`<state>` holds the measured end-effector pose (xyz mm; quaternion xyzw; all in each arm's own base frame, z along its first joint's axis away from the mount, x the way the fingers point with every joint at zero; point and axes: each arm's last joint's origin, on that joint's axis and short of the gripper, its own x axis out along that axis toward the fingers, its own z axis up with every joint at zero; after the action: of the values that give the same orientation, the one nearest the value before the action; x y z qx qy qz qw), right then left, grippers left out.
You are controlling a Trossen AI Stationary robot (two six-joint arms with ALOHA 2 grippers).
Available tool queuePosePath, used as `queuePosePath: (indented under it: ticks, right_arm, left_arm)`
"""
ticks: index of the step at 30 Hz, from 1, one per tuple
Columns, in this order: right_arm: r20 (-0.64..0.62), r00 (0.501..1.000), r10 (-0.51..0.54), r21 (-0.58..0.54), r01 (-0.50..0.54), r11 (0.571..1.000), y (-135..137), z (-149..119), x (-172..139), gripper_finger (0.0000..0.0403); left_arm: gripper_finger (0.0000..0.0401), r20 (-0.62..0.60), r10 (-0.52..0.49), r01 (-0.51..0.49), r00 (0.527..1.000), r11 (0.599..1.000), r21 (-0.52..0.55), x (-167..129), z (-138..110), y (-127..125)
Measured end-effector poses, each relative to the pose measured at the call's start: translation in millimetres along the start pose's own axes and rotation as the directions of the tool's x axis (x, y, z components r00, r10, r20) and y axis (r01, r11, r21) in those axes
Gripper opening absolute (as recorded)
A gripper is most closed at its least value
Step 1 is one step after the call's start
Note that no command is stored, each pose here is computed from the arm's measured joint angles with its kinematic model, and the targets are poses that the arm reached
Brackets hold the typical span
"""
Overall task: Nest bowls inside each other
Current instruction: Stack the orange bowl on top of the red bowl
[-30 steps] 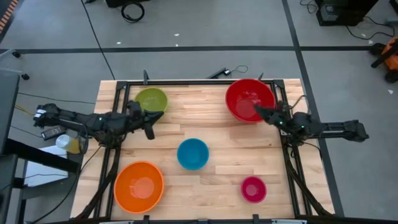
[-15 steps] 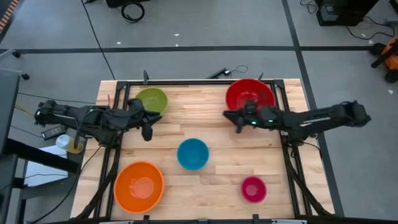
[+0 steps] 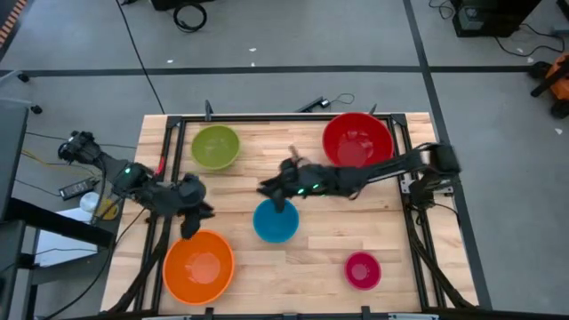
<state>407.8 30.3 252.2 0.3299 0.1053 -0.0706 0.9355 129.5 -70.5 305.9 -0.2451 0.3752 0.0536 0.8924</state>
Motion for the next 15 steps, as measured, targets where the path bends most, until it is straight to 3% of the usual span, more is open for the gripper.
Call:
queuePosePath:
  ticks: [4,10,15]
  right_arm:
    - [-0.047,0.999,0.023,-0.011,-0.024,1.000,24,-14,36,0.0182]
    - [-0.181,0.977,-0.111,-0.079,0.098,0.992,43,-39,72,0.0181]
    - [-0.193,0.972,-0.137,-0.098,0.120,0.988,56,-49,89,0.0181]
  left_arm:
    - [0.0103,-0.071,-0.032,0.030,0.997,0.999,-0.022,-5,-14,-7]
    - [0.0103,-0.078,-0.039,0.033,0.996,0.996,-0.078,-7,-24,-12]
    - [0.0103,-0.078,-0.042,0.033,0.996,0.994,-0.108,-7,-26,-15]
